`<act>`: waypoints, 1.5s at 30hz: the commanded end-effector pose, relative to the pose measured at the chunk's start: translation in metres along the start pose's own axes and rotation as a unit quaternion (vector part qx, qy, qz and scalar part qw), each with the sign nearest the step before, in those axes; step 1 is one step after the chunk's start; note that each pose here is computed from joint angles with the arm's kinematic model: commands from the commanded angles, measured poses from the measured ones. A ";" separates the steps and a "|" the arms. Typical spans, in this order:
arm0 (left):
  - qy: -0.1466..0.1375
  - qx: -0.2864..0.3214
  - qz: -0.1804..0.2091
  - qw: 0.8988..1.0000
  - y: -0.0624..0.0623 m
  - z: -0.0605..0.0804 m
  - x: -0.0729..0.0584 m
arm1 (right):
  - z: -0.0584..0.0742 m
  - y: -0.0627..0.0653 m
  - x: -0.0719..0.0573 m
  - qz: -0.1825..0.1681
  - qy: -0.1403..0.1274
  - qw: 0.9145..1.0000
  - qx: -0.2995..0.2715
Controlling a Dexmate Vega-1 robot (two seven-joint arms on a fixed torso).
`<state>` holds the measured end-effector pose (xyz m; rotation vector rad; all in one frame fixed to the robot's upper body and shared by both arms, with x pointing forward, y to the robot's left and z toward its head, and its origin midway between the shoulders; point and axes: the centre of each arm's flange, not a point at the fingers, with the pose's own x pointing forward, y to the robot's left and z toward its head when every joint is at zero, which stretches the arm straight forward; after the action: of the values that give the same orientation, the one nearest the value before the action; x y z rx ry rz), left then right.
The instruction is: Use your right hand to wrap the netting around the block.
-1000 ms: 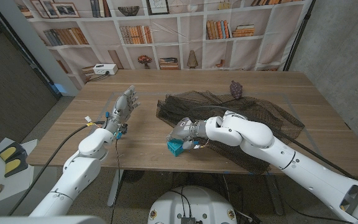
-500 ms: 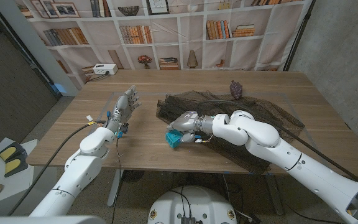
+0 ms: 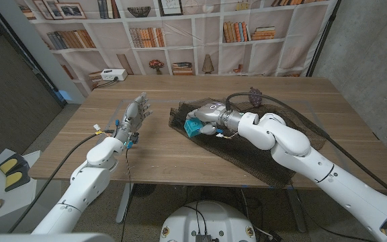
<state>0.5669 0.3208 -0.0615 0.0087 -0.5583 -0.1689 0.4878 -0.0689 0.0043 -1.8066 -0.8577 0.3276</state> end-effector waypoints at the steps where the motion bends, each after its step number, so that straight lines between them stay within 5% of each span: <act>1: 0.001 0.000 0.004 1.000 0.002 0.000 0.001 | -0.042 -0.018 -0.006 -0.026 0.081 0.996 0.027; 13: 0.004 0.006 0.003 1.000 0.001 0.004 0.006 | -0.080 -0.015 -0.011 -0.018 0.156 0.986 0.046; 29: 0.010 0.010 -0.005 1.000 -0.002 0.006 0.022 | -0.128 0.014 -0.028 0.039 0.258 0.963 0.064; 45: 0.014 0.012 -0.017 1.000 -0.004 0.007 0.041 | -0.146 0.044 -0.041 0.124 0.313 0.939 0.073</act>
<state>0.5868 0.3141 -0.0412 0.0370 -0.5378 -0.1787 0.5530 -0.1908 0.0292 -1.7181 -0.3001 -0.0374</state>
